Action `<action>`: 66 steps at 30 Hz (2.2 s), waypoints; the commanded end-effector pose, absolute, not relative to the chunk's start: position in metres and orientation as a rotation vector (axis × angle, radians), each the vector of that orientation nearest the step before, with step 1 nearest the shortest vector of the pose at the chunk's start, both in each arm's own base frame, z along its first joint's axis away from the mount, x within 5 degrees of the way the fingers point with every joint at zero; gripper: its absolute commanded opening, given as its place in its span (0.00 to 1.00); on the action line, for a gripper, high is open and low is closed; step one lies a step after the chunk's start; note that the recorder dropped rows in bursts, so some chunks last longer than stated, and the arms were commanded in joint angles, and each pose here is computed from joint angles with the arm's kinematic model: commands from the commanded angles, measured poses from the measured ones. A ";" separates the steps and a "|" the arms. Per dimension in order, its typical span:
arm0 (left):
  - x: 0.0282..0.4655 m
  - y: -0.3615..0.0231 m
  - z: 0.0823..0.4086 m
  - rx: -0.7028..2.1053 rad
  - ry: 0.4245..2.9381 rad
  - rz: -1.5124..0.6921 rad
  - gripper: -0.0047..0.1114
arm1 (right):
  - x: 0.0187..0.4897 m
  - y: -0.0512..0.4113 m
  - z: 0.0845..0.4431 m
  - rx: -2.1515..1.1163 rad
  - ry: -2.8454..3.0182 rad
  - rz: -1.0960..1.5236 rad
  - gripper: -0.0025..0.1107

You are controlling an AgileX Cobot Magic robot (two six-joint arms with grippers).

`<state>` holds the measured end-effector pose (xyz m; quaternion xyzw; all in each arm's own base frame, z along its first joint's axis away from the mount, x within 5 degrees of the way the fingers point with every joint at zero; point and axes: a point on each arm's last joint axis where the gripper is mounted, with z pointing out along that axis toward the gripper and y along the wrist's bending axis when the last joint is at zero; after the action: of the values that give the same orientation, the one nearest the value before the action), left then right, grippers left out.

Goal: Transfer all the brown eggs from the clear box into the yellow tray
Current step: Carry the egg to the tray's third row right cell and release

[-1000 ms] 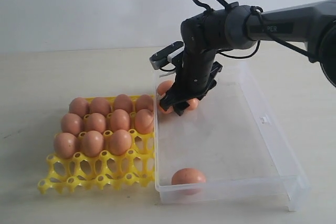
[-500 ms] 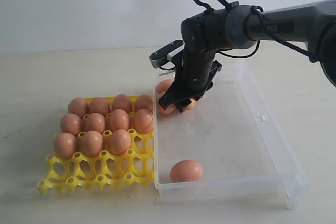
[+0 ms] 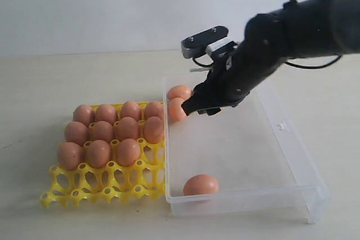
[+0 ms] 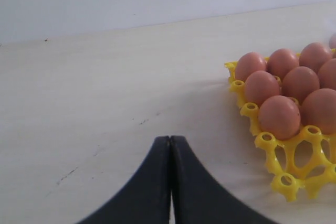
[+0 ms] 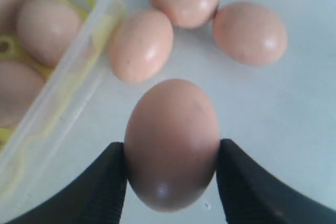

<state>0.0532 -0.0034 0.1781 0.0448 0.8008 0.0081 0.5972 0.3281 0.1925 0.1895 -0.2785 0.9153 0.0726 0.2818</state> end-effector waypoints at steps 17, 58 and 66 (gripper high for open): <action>0.053 -0.004 0.181 0.097 1.840 0.012 0.04 | 0.210 0.236 0.173 -0.720 1.753 0.867 0.02; 0.053 -0.004 0.181 0.097 1.840 0.012 0.04 | 0.243 0.238 0.114 -0.513 1.949 0.740 0.02; 0.053 -0.004 0.181 0.097 1.840 0.012 0.04 | 0.245 0.239 0.112 -0.489 2.005 0.739 0.08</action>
<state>0.0532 -0.0034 0.1781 0.0448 0.8008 0.0081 0.5972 0.2403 0.2382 0.1111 -0.2084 0.8083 0.3004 0.4614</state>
